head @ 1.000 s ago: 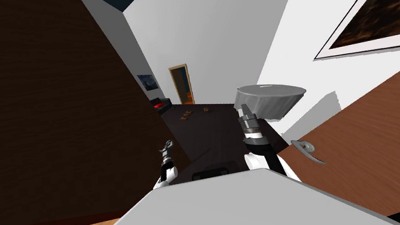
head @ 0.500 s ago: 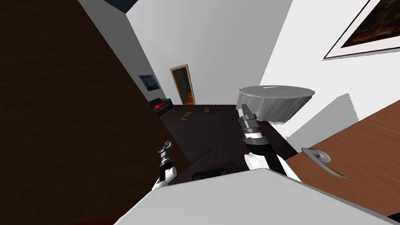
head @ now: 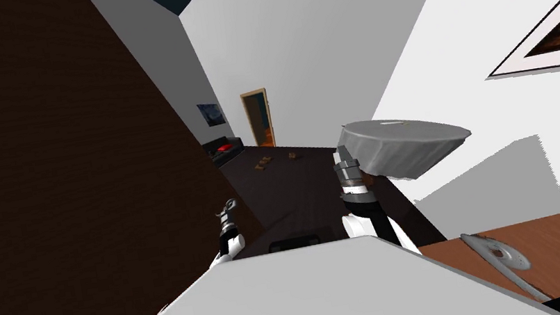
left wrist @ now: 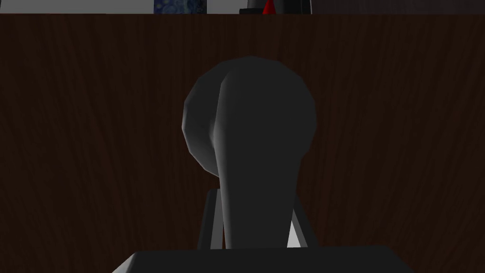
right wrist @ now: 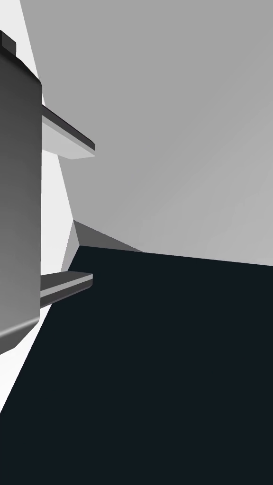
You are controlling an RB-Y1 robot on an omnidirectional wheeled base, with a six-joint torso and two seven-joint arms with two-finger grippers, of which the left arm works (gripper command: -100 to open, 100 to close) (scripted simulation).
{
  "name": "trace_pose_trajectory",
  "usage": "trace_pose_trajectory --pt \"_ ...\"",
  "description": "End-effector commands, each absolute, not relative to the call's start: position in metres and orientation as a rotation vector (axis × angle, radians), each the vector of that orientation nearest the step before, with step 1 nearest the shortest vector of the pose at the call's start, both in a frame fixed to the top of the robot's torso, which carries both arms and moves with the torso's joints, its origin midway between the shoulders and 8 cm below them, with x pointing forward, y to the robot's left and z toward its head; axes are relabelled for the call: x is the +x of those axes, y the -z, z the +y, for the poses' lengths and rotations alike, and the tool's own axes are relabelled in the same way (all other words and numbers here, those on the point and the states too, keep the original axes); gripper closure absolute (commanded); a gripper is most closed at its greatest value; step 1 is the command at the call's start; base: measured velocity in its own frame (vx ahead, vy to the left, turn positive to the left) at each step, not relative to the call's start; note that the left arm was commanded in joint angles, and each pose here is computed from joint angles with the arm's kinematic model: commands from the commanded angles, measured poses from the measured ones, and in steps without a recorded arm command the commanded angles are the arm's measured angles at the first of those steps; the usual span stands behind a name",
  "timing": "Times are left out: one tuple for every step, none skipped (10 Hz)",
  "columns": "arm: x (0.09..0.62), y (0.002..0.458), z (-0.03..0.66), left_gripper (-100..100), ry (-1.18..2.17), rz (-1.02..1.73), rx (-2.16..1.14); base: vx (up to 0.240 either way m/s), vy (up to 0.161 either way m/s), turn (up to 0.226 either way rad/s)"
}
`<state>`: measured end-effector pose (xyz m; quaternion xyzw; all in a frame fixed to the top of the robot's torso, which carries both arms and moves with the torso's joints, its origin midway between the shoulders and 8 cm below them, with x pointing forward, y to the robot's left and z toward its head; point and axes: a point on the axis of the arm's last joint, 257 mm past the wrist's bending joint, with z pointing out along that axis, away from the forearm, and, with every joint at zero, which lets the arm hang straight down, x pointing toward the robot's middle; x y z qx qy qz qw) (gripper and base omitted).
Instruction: Push the door open
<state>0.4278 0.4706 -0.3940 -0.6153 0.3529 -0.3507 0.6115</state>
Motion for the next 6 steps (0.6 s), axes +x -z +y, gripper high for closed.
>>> trace_pose_trajectory --pt "0.423 0.392 0.482 100 0.791 0.791 -1.423 0.197 -0.033 0.066" --pt "0.421 0.392 0.486 100 0.783 0.784 -1.425 0.195 -0.029 0.05" --pt "0.419 0.391 0.49 100 0.775 0.776 -1.428 0.183 -0.05 0.052" --pt "0.419 0.391 0.49 100 0.775 0.776 -1.428 0.105 -0.02 0.036" --pt "0.416 0.393 0.493 100 0.769 0.775 -1.431 0.033 0.005 0.024" --pt "0.409 0.392 0.505 100 0.745 0.749 -1.438 0.158 0.013 0.042"
